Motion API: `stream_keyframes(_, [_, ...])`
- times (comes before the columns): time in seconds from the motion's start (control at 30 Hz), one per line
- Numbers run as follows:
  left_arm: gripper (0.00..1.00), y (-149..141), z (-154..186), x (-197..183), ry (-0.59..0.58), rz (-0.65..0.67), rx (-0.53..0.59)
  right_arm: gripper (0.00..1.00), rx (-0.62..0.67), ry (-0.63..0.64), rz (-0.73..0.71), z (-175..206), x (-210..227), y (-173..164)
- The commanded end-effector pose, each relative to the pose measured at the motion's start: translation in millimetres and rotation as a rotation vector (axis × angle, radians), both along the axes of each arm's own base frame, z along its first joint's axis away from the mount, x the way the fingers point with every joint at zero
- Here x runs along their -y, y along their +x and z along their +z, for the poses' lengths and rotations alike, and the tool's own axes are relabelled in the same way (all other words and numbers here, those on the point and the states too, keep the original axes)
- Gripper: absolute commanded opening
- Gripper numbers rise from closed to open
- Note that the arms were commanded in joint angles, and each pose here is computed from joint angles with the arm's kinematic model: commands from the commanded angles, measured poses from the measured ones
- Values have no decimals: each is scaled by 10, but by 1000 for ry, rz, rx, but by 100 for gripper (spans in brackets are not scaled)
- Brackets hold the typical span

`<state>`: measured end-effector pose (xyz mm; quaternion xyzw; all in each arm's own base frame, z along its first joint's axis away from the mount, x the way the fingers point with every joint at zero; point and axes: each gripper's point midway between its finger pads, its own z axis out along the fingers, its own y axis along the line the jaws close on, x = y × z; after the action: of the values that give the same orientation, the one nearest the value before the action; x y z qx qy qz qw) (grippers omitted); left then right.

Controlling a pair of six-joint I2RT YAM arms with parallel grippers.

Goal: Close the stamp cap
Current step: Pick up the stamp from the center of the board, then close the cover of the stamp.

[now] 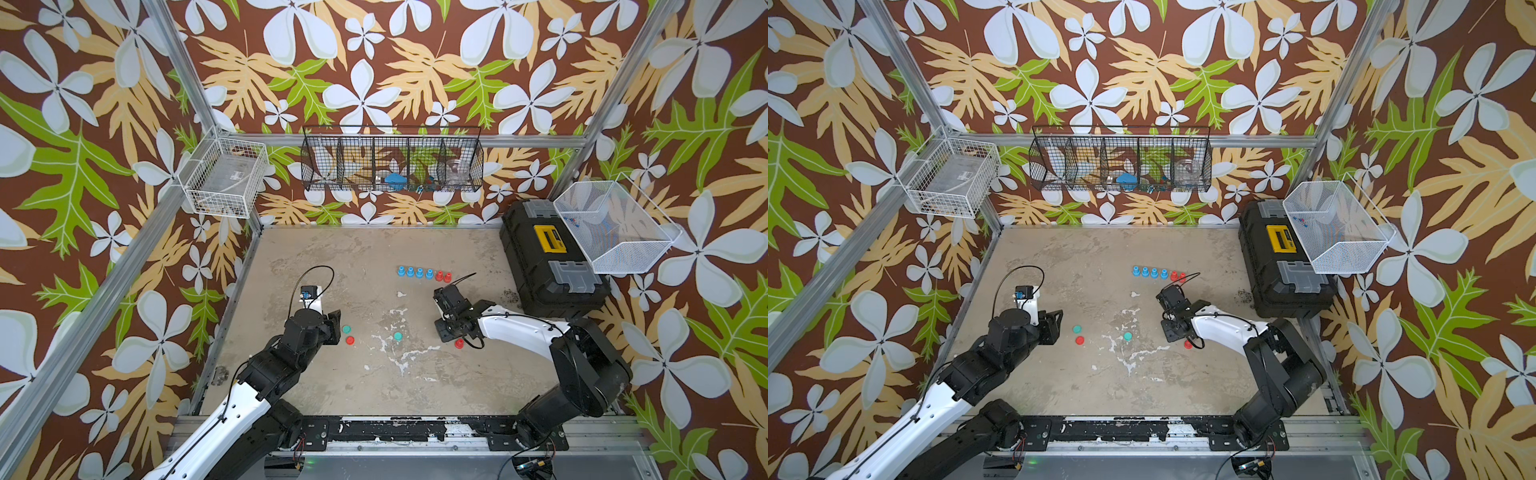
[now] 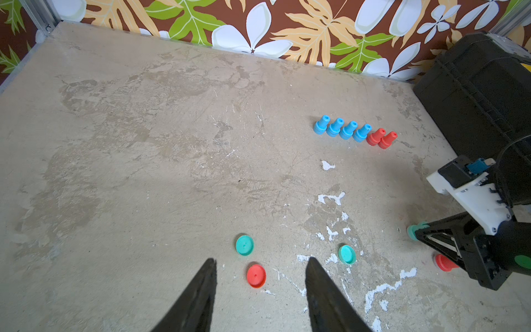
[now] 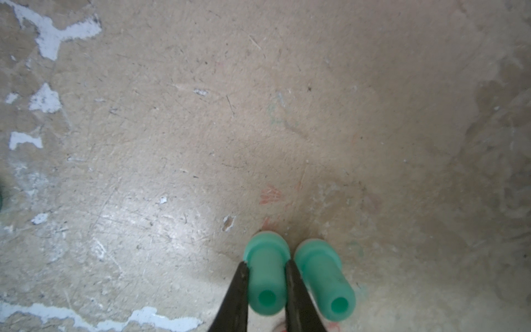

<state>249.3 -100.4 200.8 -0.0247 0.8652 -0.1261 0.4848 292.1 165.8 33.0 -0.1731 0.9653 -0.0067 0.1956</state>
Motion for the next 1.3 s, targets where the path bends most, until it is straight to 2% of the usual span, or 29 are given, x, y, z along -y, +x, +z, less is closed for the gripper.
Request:
stream_keyframes(0.0, [52, 13, 18, -7, 1, 4, 10, 18, 15, 0, -11, 33, 6, 21])
stream_keyframes(0.4, [52, 13, 20, -1, -1, 2, 11, 17, 59, 35, 14, 323, -161, 96])
stream_keyframes(0.7, [52, 12, 18, 1, -1, 0, 10, 17, 66, 66, 134, 461, -790, 73])
stream_keyframes(1.0, [52, 11, 19, 4, -2, -2, 10, 16, 47, 60, 240, 384, -1365, -46])
stream_keyframes(1.27, [52, 10, 34, 2, -5, -1, 15, 16, 24, 53, 265, 258, -1499, -115])
